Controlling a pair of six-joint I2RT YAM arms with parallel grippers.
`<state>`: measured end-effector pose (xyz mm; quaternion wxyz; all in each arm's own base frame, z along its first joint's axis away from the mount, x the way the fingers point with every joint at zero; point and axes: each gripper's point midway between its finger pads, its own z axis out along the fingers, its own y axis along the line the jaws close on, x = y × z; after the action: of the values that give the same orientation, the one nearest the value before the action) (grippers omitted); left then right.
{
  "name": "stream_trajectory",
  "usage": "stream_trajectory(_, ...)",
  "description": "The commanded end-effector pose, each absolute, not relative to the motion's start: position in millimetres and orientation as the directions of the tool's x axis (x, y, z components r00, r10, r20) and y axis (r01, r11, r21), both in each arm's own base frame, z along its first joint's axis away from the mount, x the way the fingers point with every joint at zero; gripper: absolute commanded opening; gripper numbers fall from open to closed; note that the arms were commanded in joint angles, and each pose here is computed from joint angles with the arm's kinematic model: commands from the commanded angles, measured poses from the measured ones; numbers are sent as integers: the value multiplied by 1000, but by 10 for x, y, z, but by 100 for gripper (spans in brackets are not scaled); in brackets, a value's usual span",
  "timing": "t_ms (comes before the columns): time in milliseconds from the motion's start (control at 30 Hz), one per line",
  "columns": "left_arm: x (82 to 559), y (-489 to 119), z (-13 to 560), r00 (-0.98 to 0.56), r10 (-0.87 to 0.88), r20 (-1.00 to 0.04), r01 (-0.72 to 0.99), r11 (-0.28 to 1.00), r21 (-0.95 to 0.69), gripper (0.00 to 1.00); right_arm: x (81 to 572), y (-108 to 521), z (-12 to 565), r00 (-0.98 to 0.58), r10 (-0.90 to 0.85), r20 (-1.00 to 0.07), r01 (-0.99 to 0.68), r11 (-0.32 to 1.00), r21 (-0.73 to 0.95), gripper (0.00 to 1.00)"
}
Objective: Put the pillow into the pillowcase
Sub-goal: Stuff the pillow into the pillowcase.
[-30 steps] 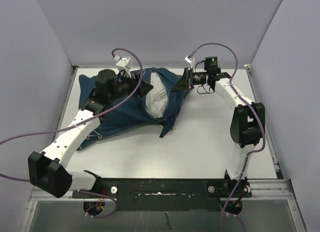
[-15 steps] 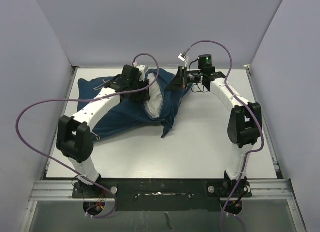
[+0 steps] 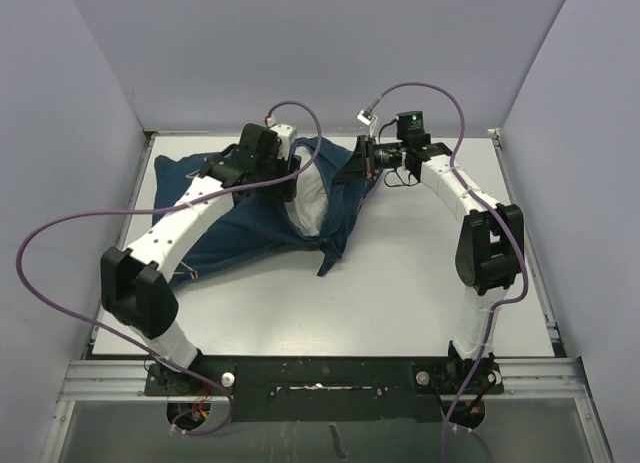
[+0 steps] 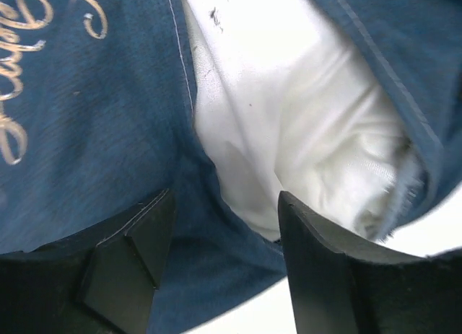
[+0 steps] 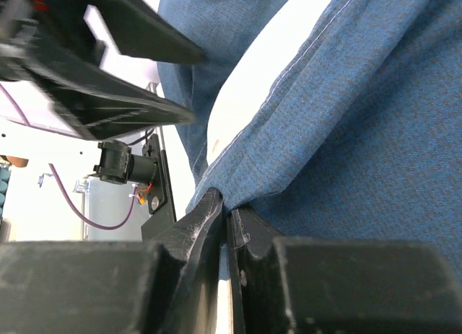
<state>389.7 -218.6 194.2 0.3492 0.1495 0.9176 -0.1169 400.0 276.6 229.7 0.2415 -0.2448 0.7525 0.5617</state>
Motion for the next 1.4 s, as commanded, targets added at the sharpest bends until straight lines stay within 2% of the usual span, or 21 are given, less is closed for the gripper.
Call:
stream_trajectory(0, 3794, -2108, 2640, -588, 139, -797, 365, 925, -108, 58, 4006, 2781, 2537, -707, -90, -702, -701, 226, 677, 6)
stream_trajectory(100, 3797, -2027, 2381, -656, 184, -732, 335, 940, -65, 57, 3995, 2793, 2557, -707, -89, -702, -702, 214, 679, 6)
stream_trajectory(233, 3808, -2021, 2014, -729, 228, -645, 329, 944, -38, 51, 3965, 2792, 2595, -704, -87, -705, -705, 205, 679, 6)
stream_trajectory(367, 3820, -2006, 1726, -769, 263, -583, 333, 943, -14, 39, 3936, 2778, 2626, -699, -85, -710, -710, 203, 675, 6)
stream_trajectory(433, 3816, -2062, 1687, -776, 266, -573, 350, 936, -40, 24, 3923, 2771, 2629, -699, -85, -710, -710, 202, 674, 6)
stream_trajectory(467, 3815, -2111, 1708, -774, 262, -576, 364, 929, -66, 11, 3915, 2774, 2634, -699, -86, -710, -710, 201, 675, 6)
stream_trajectory(500, 3819, -2167, 1771, -768, 256, -587, 379, 921, -95, 2, 3910, 2773, 2639, -699, -86, -710, -711, 199, 675, 7)
stream_trajectory(533, 3824, -2231, 1883, -755, 246, -608, 397, 909, -124, 0, 3906, 2778, 2659, -696, -86, -713, -714, 194, 673, 6)
stream_trajectory(633, 3783, -2546, 2525, -673, 177, -718, 498, 827, -262, 0, 3889, 2801, 2796, -673, -92, -734, -738, 159, 656, 6)
stream_trajectory(767, 3598, -3102, 3631, -537, -17, -843, 701, 547, -458, 0, 3875, 2833, 3160, -616, -75, -784, -787, 30, 616, 6)
stream_trajectory(867, 3498, -3309, 3993, -541, -133, -830, 757, 354, -550, 0, 3948, 2812, 3470, -616, 1, -788, -787, -46, 616, 6)
stream_trajectory(933, 3482, -3381, 4130, -554, -194, -810, 774, 237, -587, 0, 4012, 2801, 3478, -656, 68, -751, -754, -47, 655, 6)
stream_trajectory(1000, 3481, -3439, 4247, -582, -256, -772, 772, 125, -623, 0, 4133, 2812, 3127, -743, 59, -667, -664, 60, 745, 5)
stream_trajectory(1100, 3512, -3545, 4329, -618, -296, -728, 760, 9, -649, 0, 4301, 2663, 2403, -762, -20, -647, -596, 413, 689, 4)
stream_trajectory(1167, 3573, -3631, 4263, -646, -301, -702, 739, -18, -673, 0, 4315, 2545, 2085, -789, -27, -614, -538, 512, 669, 5)
stream_trajectory(1233, 3727, -3707, 4017, -676, -297, -674, 701, 23, -713, 0, 4243, 2512, 1928, -804, -44, -593, -523, 527, 670, 6)
stream_trajectory(1300, 3979, -3728, 3568, -706, -296, -644, 639, 125, -759, 0, 4159, 2510, 1901, -793, -69, -605, -550, 510, 661, 20)
stream_trajectory(1367, 4174, -3701, 3126, -741, -278, -611, 567, 229, -792, 4, 4092, 2507, 2012, -751, -108, -652, -620, 457, 638, 45)
